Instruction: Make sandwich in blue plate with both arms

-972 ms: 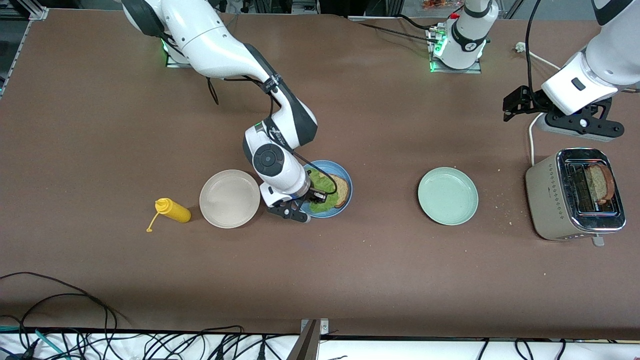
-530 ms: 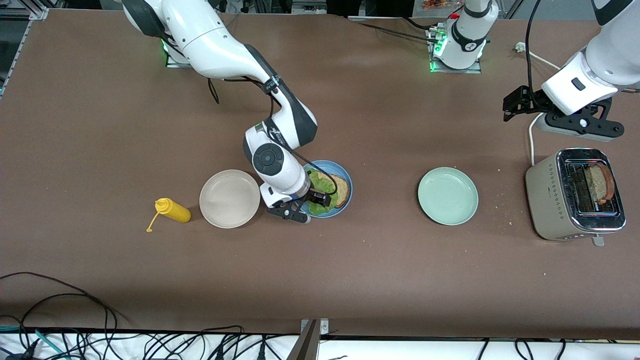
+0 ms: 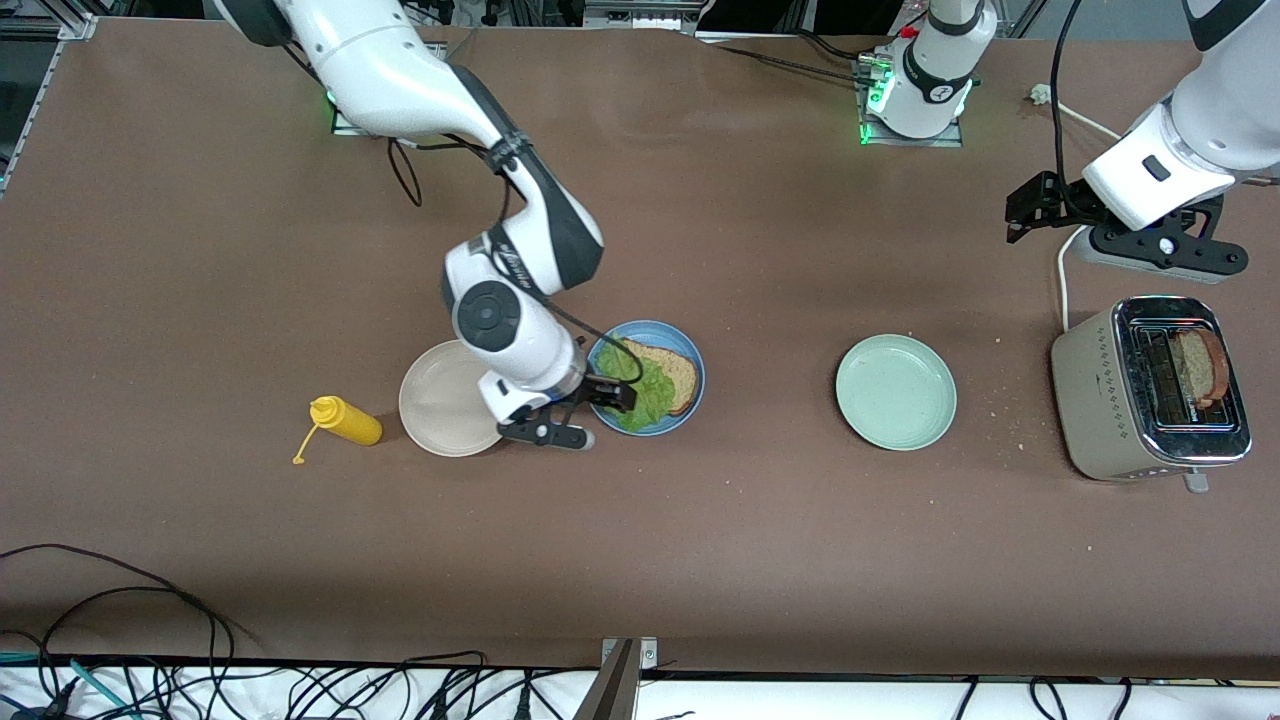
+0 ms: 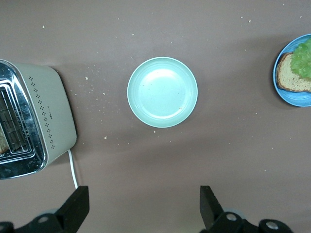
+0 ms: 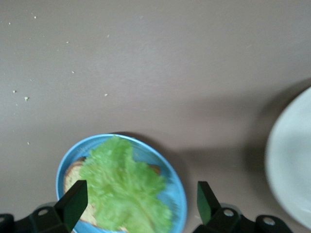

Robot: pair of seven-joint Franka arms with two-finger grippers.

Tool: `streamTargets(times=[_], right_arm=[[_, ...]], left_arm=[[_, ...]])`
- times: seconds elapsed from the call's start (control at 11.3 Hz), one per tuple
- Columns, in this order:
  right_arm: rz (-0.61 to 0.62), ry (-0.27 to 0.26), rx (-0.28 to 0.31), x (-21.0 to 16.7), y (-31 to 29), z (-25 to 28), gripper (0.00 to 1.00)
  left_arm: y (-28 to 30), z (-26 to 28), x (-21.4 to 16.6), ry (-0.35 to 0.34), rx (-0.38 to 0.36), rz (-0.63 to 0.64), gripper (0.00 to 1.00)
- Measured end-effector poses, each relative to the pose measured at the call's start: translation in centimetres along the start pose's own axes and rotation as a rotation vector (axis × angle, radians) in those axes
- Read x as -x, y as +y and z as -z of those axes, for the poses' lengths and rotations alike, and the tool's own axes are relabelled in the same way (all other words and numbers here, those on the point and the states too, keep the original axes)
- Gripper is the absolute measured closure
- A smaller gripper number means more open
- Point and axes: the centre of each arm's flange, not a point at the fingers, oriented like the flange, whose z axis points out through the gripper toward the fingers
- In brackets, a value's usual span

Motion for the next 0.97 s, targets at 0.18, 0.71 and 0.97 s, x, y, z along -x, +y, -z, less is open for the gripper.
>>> streamTargets(times=[0.18,0.71,0.97], right_arm=[[0.078,-0.026,0.013,-1.9,3.8,4.0,0.0],[0.273,-0.106,0.03,-5.0,16.3,9.8,0.0],[0.291,-0.131,0.1,-5.8,21.9,14.0,0.0]], left_arm=[[0.0,0.0,0.0,0.0,0.0,0.0,0.0],[-0.1,0.0,0.0,-0.003,0.0,0.001,0.0],[-0.1,-0.1,0.0,-0.005,0.001,0.002,0.0]])
